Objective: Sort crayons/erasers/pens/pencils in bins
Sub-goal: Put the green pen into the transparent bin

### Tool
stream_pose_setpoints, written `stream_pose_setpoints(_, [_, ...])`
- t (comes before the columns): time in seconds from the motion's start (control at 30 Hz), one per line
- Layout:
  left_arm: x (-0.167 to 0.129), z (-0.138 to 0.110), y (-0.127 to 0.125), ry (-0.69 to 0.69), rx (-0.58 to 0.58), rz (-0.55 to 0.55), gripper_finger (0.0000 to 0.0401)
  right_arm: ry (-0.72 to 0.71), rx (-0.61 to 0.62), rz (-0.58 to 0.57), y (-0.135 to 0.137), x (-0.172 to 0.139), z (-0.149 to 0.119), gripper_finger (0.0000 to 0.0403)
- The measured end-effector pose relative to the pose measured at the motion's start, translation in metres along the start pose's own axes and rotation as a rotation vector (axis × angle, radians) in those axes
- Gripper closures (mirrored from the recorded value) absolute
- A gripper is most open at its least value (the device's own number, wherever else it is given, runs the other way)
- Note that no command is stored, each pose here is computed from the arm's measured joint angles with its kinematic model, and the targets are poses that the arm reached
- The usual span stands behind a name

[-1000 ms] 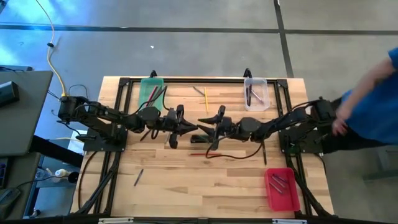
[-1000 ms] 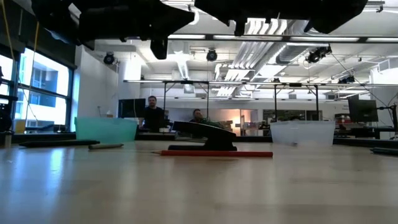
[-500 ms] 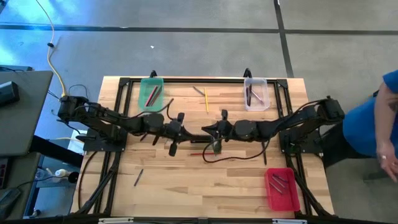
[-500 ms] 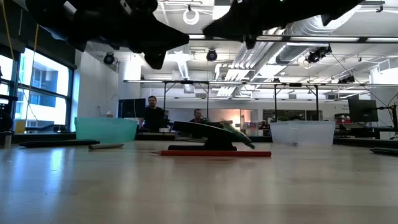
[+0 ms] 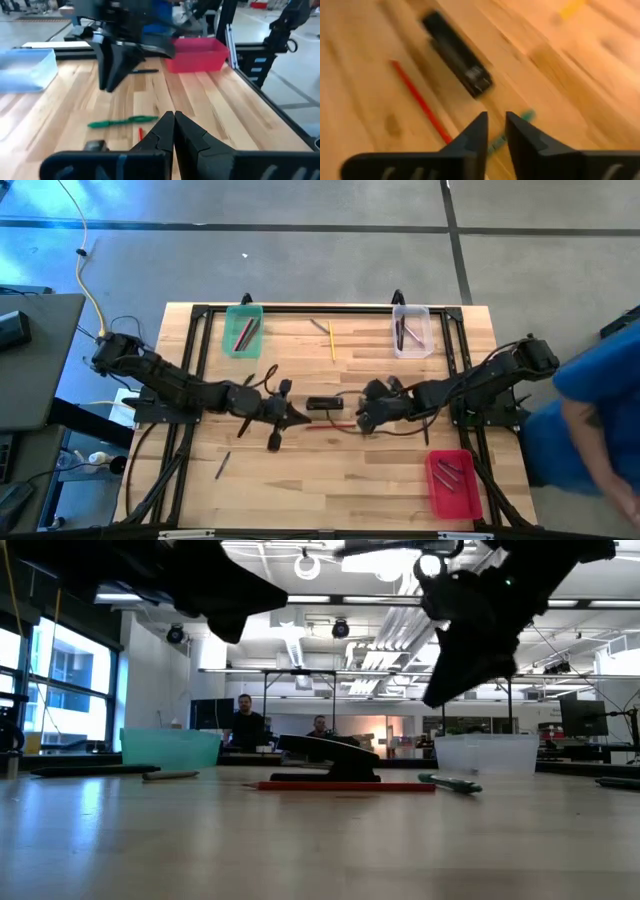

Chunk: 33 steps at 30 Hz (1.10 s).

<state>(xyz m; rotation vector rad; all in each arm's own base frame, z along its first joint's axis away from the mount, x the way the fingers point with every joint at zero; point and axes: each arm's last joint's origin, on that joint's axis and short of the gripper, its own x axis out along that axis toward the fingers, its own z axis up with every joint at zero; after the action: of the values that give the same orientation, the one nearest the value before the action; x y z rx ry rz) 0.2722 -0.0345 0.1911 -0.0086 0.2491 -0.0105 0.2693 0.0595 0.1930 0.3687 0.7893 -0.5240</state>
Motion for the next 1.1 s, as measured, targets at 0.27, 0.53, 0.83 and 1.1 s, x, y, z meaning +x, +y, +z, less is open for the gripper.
stream_pose_setpoints(0.27, [-0.007, -0.01, -0.025, 0.036, -0.003, 0.049, 0.0401, 0.123, 0.123, -0.097, -0.005, 0.013, -0.016, 0.0245])
stream_pose_setpoints(0.53, [-0.038, -0.049, -0.02, -0.117, -0.132, 0.033, 0.0401, 0.172, 0.113, -0.156, 0.004, 0.043, -0.021, 0.0243])
stream_pose_setpoints(0.83, [-0.054, -0.062, -0.015, -0.17, -0.179, 0.035, 0.0401, 0.251, 0.112, -0.197, 0.011, 0.077, -0.018, 0.0273])
stream_pose_setpoints(1.1, [-0.055, -0.062, -0.019, -0.167, -0.176, 0.023, 0.0401, 0.3, -0.01, -0.175, 0.013, 0.079, -0.014, 0.0352])
